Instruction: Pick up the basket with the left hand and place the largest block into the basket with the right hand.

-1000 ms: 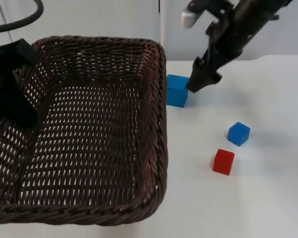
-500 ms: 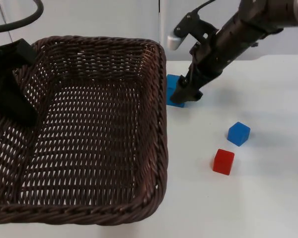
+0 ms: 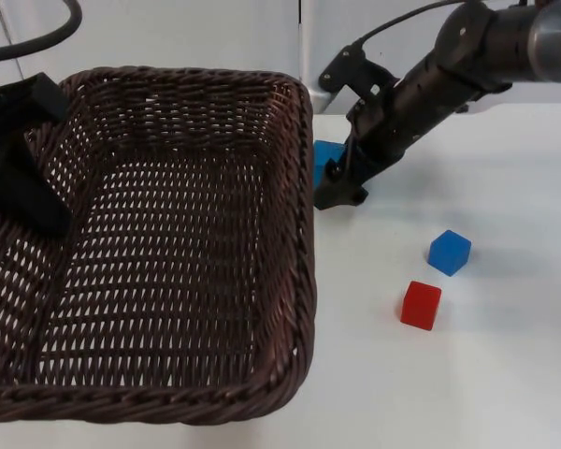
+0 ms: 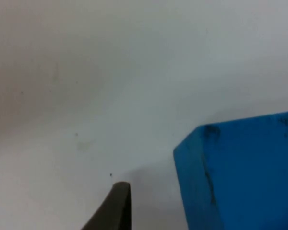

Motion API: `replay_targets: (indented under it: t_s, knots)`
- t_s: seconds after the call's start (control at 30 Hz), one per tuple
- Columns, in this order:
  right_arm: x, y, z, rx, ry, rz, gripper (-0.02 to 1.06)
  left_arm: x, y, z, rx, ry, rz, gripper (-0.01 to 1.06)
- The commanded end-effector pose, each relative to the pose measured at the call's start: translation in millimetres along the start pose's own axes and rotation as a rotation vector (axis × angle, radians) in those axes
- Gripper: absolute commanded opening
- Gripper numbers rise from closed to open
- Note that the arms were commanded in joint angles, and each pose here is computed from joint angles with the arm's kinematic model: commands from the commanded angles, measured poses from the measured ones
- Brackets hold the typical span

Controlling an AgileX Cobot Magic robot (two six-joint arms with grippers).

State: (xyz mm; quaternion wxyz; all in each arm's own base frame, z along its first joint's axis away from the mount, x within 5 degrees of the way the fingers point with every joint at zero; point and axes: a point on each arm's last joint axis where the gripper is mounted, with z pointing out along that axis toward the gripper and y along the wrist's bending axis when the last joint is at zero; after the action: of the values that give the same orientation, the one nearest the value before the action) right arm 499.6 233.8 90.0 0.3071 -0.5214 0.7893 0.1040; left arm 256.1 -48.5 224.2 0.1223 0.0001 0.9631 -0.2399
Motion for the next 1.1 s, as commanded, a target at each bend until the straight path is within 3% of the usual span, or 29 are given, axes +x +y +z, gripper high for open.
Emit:
replay_targets:
  t_s: [0.0, 0.1, 0.23, 0.27, 0.4, 0.43, 0.6, 0.83, 1.07]
  knots:
    - [-5, 1, -1, 0.003, -0.016, -0.003, 1.03, 0, -3, -3, 0.027, -0.015, -0.02, 0.0]
    - [-5, 0, -1, 0.011, -0.02, -0.003, 0.96, 0, -3, -3, 0.026, -0.017, -0.02, 0.0]
    - [-7, 0, -1, 0.014, -0.033, 0.007, 0.71, 0, -3, -3, 0.026, -0.017, -0.02, 0.0]
    - [-7, 0, -1, 0.014, -0.033, 0.007, 0.71, 0, -3, -3, 0.026, -0.017, -0.02, 0.0]
    - [-7, 0, -1, 0.022, -0.037, -0.008, 0.42, 0, -3, -3, 0.026, -0.017, -0.02, 0.0]
    - [-7, 0, -1, 0.022, -0.037, -0.008, 0.42, 0, -3, -3, 0.026, -0.017, -0.02, 0.0]
    - [-15, -1, -11, 0.013, -0.054, -0.008, 0.0, 0, -3, -3, 0.026, -0.017, -0.02, 0.0]
    - [-51, 0, -68, -0.027, -0.1, -0.04, 0.0, 0, -3, -3, 0.026, -0.017, -0.02, 0.0]
    - [-73, 1, -123, -0.005, -0.063, -0.057, 0.0, 0, -3, -3, 0.028, -0.017, -0.021, 0.0]
